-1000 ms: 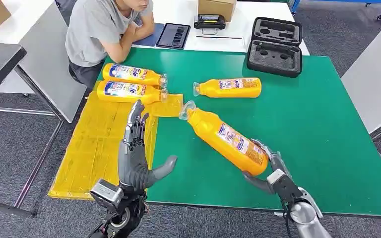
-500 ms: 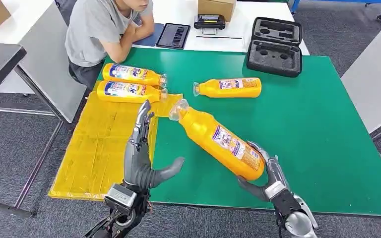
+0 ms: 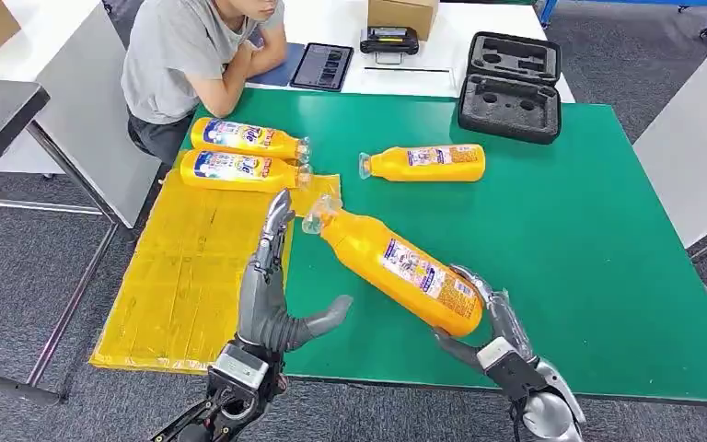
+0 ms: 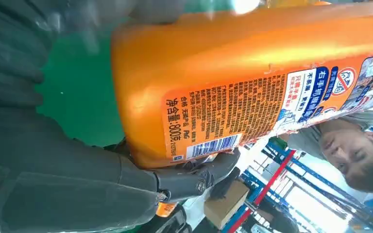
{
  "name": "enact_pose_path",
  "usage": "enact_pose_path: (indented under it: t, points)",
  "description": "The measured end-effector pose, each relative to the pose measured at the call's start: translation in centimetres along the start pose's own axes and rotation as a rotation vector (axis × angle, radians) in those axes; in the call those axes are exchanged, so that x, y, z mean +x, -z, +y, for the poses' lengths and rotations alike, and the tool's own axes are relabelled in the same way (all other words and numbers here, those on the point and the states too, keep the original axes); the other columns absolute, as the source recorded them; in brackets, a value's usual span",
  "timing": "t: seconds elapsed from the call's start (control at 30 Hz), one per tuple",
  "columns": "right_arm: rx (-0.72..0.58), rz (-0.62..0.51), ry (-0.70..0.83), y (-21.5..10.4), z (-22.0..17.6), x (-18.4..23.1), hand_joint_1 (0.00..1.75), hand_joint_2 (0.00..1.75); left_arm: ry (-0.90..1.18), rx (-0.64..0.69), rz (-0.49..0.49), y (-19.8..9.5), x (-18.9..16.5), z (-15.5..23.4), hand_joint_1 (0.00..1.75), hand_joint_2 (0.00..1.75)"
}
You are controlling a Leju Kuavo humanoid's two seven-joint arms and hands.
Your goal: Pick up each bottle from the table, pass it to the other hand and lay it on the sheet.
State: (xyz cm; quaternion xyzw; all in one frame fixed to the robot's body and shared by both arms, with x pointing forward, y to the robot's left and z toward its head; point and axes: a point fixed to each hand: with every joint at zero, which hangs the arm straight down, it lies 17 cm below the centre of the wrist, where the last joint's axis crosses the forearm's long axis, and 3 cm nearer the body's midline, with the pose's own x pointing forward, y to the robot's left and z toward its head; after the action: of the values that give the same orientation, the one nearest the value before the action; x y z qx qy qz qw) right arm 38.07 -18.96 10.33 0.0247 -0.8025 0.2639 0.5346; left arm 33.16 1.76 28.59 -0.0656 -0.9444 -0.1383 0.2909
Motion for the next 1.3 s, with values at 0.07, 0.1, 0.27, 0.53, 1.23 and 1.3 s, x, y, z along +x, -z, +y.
enact_pose_path:
  t: [0.07,0.1,0.27,0.53,1.23,1.3]
  points:
    - [0.004,0.016,-0.016,0.0,0.0,-0.3,1.75,1.75,0.017,0.003,-0.007,0.0,0.1,0.1,0.0,1.75]
    - [0.005,0.022,-0.019,0.0,0.1,-0.5,1.75,1.75,0.018,0.002,-0.009,0.0,0.1,0.0,0.0,1.75]
    - [-0.018,-0.01,0.007,-0.1,-0.4,-0.1,1.75,1.75,-0.048,-0.008,0.023,-0.2,-0.3,-0.4,0.0,1.75]
    - [-0.089,-0.084,0.054,0.1,-1.2,1.8,1.75,1.75,-0.163,0.019,0.078,-0.3,-0.8,0.1,0.0,1.75]
    - [-0.08,-0.175,0.268,0.4,0.4,5.6,1.75,1.75,-0.412,0.073,0.147,-0.2,-1.6,0.7,0.0,1.75]
    - [-0.055,-0.184,0.282,0.6,1.2,6.0,1.75,1.75,-0.421,0.081,0.15,-0.1,-1.8,0.7,0.0,1.75]
